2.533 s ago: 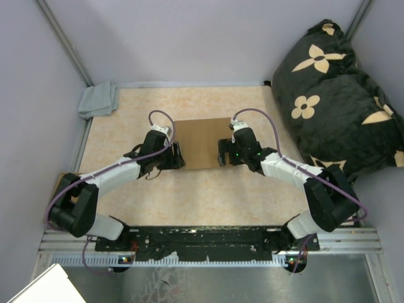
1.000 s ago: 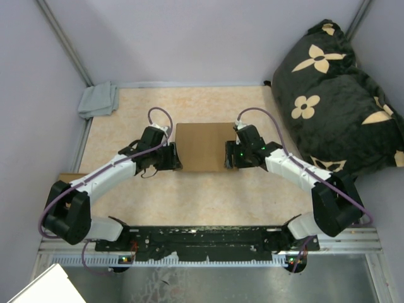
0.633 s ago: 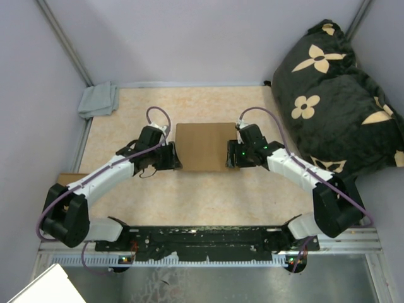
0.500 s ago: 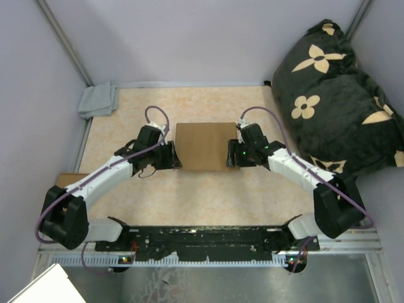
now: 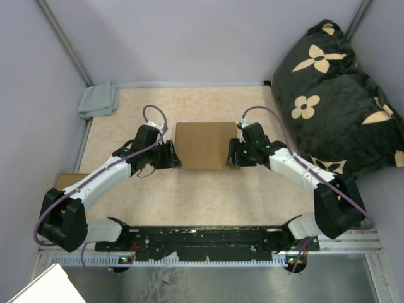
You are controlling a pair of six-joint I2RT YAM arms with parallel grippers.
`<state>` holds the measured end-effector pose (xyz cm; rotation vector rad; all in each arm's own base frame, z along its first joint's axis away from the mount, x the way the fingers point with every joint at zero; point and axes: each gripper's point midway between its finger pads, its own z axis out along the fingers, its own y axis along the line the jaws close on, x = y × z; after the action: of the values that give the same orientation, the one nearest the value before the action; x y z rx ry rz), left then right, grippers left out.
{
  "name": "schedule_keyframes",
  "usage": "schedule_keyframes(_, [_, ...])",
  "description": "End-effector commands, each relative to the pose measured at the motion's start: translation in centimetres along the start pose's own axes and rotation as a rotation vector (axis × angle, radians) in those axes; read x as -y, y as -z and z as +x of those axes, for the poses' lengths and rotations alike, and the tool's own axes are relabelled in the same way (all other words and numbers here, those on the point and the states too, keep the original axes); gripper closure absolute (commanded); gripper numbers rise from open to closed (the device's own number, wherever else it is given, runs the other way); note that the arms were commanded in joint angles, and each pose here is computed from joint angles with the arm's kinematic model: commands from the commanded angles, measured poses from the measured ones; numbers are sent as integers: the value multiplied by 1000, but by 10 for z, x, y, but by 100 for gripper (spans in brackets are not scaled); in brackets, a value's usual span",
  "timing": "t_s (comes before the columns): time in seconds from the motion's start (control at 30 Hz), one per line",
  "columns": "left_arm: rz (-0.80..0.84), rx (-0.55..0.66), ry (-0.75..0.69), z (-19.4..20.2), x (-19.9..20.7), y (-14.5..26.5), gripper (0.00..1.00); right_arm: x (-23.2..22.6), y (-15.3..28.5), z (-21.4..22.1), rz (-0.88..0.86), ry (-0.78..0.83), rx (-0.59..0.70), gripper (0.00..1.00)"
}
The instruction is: Fold the paper box
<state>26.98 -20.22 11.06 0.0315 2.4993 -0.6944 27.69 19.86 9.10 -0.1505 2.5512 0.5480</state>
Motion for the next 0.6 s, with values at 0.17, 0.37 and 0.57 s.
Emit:
schedule_keyframes(0.17, [23,-24,11,9,-3,-12,52,-20,8,-26,-85,0,93,40])
schedule_keyframes(0.37, [-7,-44,21,18,-14,-24,53,-13,-3,-20,-63,-2,79,40])
schedule_keyframes(0.57, [-8,-57,21,23,-17,-28,54,-6,-10,-12,-41,-2,56,40])
